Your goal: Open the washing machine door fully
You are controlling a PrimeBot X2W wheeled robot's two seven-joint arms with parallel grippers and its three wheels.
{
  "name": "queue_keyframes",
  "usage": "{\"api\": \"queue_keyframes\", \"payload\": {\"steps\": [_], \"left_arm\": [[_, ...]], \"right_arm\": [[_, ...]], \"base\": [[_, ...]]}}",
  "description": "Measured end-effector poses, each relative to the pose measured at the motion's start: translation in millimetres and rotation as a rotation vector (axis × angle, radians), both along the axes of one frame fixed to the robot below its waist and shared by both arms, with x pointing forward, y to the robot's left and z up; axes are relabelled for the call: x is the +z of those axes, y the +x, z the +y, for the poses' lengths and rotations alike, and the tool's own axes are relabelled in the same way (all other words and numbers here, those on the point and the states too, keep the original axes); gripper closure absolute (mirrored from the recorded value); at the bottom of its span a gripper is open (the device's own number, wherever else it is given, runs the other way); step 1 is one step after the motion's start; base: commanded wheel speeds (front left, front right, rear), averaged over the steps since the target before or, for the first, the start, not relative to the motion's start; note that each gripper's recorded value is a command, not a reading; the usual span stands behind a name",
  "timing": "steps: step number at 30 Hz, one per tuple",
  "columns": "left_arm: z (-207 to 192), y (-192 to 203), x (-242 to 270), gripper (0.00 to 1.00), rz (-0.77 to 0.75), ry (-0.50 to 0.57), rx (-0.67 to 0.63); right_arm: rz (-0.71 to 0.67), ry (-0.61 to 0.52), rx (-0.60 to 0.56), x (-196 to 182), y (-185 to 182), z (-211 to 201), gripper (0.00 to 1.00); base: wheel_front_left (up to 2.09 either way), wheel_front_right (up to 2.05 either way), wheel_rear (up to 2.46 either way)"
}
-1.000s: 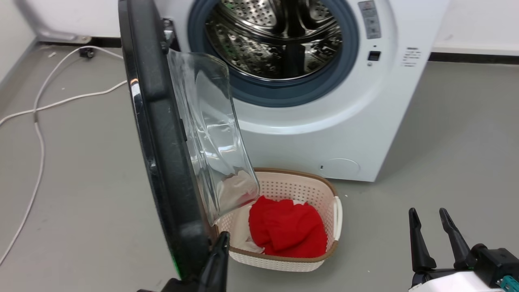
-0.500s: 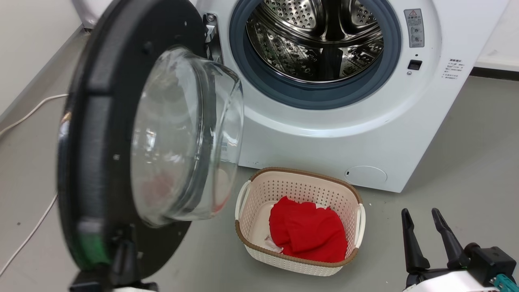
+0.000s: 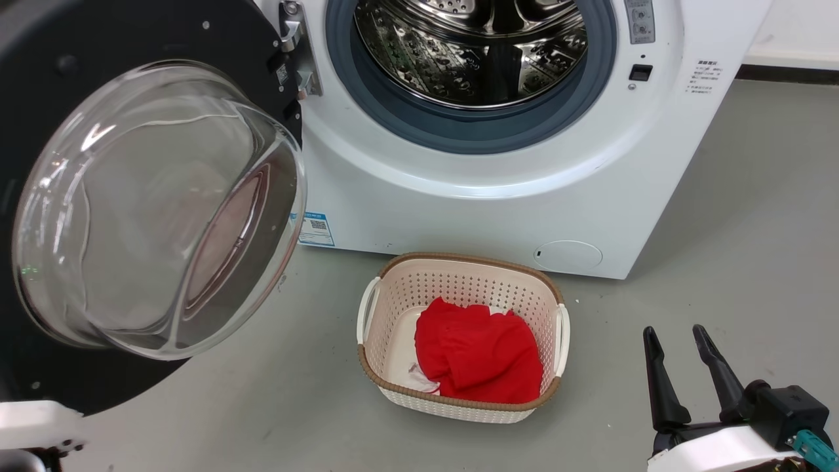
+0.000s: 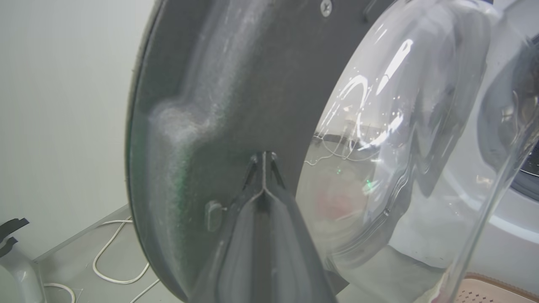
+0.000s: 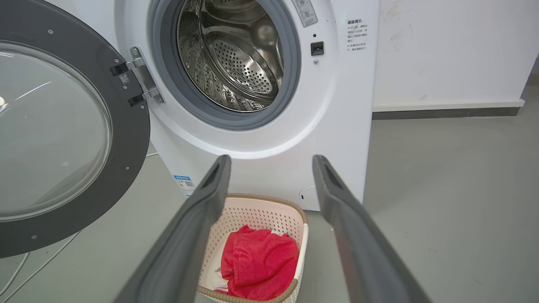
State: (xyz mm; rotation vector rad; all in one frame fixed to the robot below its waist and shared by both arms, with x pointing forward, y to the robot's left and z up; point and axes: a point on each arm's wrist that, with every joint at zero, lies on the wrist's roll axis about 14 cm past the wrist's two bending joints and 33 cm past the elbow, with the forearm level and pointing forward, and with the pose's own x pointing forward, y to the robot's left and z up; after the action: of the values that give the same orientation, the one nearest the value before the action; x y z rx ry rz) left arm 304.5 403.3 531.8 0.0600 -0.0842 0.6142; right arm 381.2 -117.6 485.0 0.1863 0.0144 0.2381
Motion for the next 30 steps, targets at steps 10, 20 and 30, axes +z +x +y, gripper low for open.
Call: {"api": "queue_keyframes", "payload": {"steps": [10, 20, 30], "left_arm": [[32.0, 2.0, -2.4, 1.00, 0.030, 0.018, 0.048], [-2.1, -21.3, -14.3, 1.00, 0.000, -0.020, 0.018], [-100.9, -8.3, -9.0, 0.00, -0.029, 0.012, -0.235]], "right_arm": [[0.002, -0.003, -0.012, -0.8, 1.2, -4.0, 0.00], [-0.019, -0.007, -0.039, 6.9, -10.2, -13.4, 0.00], [-0.052, -0.037, -0.046, 17.3, -13.3, -16.9, 0.00]], "base": [[0.00, 0.00, 0.00], [0.00, 0.00, 0.00], [0.00, 0.00, 0.00]]}}
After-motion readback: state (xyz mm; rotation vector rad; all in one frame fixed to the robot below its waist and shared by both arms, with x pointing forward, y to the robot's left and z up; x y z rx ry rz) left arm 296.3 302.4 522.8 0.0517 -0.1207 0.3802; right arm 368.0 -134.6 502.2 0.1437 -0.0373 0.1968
